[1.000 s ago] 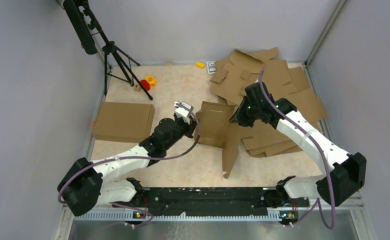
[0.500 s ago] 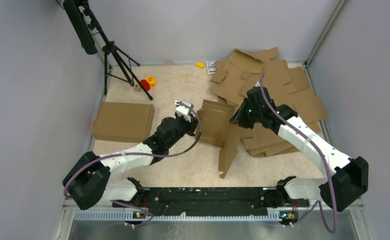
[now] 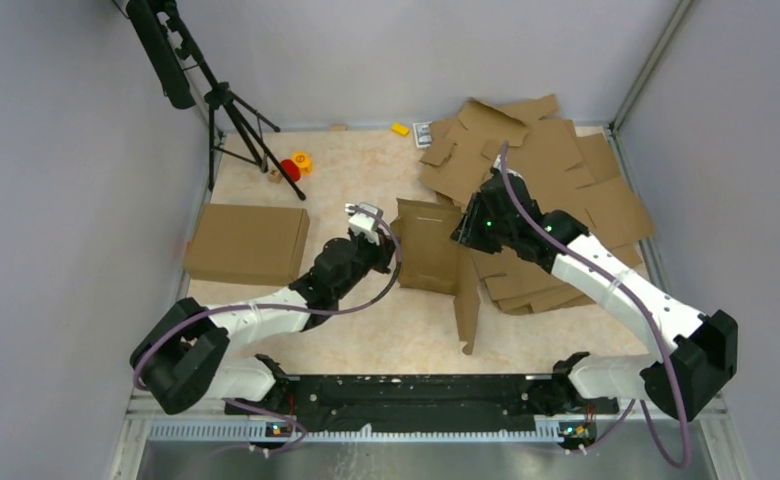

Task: Fold the paper box
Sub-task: Fold the paper box at the center of the board.

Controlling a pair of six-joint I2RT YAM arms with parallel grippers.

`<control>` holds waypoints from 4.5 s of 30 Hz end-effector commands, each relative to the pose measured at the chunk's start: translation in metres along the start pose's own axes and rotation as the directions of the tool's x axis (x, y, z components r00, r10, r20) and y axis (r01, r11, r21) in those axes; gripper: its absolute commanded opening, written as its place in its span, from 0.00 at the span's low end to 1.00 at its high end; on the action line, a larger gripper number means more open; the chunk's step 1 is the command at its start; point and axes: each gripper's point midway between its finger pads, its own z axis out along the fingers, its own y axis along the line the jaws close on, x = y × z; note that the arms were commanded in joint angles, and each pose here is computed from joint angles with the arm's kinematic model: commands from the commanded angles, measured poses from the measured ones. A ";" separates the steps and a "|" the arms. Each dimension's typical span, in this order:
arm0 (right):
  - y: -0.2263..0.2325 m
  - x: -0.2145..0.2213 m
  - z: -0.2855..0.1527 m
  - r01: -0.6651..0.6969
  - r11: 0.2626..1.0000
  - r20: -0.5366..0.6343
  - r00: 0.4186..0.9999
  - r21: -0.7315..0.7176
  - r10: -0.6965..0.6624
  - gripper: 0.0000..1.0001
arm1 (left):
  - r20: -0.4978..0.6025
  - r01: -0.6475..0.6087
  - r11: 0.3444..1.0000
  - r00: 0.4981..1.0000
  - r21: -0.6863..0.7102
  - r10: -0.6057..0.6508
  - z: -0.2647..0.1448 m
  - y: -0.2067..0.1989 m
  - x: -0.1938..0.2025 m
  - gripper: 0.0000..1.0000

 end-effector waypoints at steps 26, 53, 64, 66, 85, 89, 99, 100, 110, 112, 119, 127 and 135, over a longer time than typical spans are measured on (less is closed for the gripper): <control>0.037 -0.036 -0.054 -0.177 0.844 0.154 0.944 -0.506 0.290 0.94 | -0.039 -0.053 0.998 0.998 0.038 0.055 -0.010 -0.016 0.015 0.00; -0.021 -0.023 -0.029 -0.599 0.672 0.115 0.704 -0.435 0.701 0.96 | -0.023 -0.082 0.986 0.997 -0.143 0.080 -0.017 -0.009 0.000 0.00; -0.003 -0.043 -0.029 -0.617 0.600 0.132 0.633 -0.509 0.763 0.89 | -0.004 -0.031 0.968 0.999 -0.248 0.031 -0.012 -0.011 -0.027 0.00; -0.007 -0.047 -0.031 -0.594 0.632 0.179 0.643 -0.498 0.745 0.89 | 0.002 -0.027 0.966 1.000 -0.257 0.028 -0.012 -0.010 -0.029 0.00; -0.086 0.028 -0.054 -0.334 0.925 0.253 0.893 -0.182 0.373 0.52 | -0.007 -0.005 0.967 1.000 -0.254 0.003 -0.028 -0.005 -0.006 0.00; -0.081 0.042 -0.053 -0.240 0.952 0.195 0.941 -0.190 0.276 0.36 | -0.009 -0.009 0.967 1.000 -0.256 0.007 -0.030 -0.007 -0.006 0.00; -0.045 0.069 -0.034 -0.175 0.925 0.018 0.981 -0.337 0.192 0.08 | -0.014 -0.009 0.966 1.000 -0.257 0.005 -0.030 -0.014 -0.006 0.00; -0.040 0.068 -0.033 -0.169 0.922 0.021 0.982 -0.349 0.188 0.08 | -0.016 -0.010 0.966 1.000 -0.257 0.006 -0.030 -0.015 -0.006 0.00; 0.003 0.055 -0.017 -0.113 0.906 0.022 0.991 -0.408 0.133 0.08 | -0.023 -0.004 0.968 1.000 -0.251 -0.001 -0.029 -0.023 -0.007 0.00; 0.004 0.054 -0.013 -0.104 0.909 0.022 0.992 -0.403 0.124 0.10 | -0.028 -0.004 0.967 1.000 -0.255 -0.003 -0.030 -0.023 -0.007 0.00; -0.037 0.026 -0.037 0.037 0.982 0.186 0.983 -0.184 -0.002 0.40 | -0.033 -0.019 0.949 0.999 -0.314 0.009 -0.034 -0.012 -0.007 0.01; -0.043 0.065 -0.085 0.203 0.920 0.147 0.976 -0.334 -0.162 0.66 | -0.037 -0.024 0.948 0.999 -0.318 0.013 -0.035 -0.010 -0.005 0.01; -0.005 0.104 -0.124 0.218 0.710 0.107 0.974 -0.670 -0.198 0.78 | -0.039 -0.024 0.946 0.999 -0.324 0.012 -0.037 -0.009 -0.005 0.01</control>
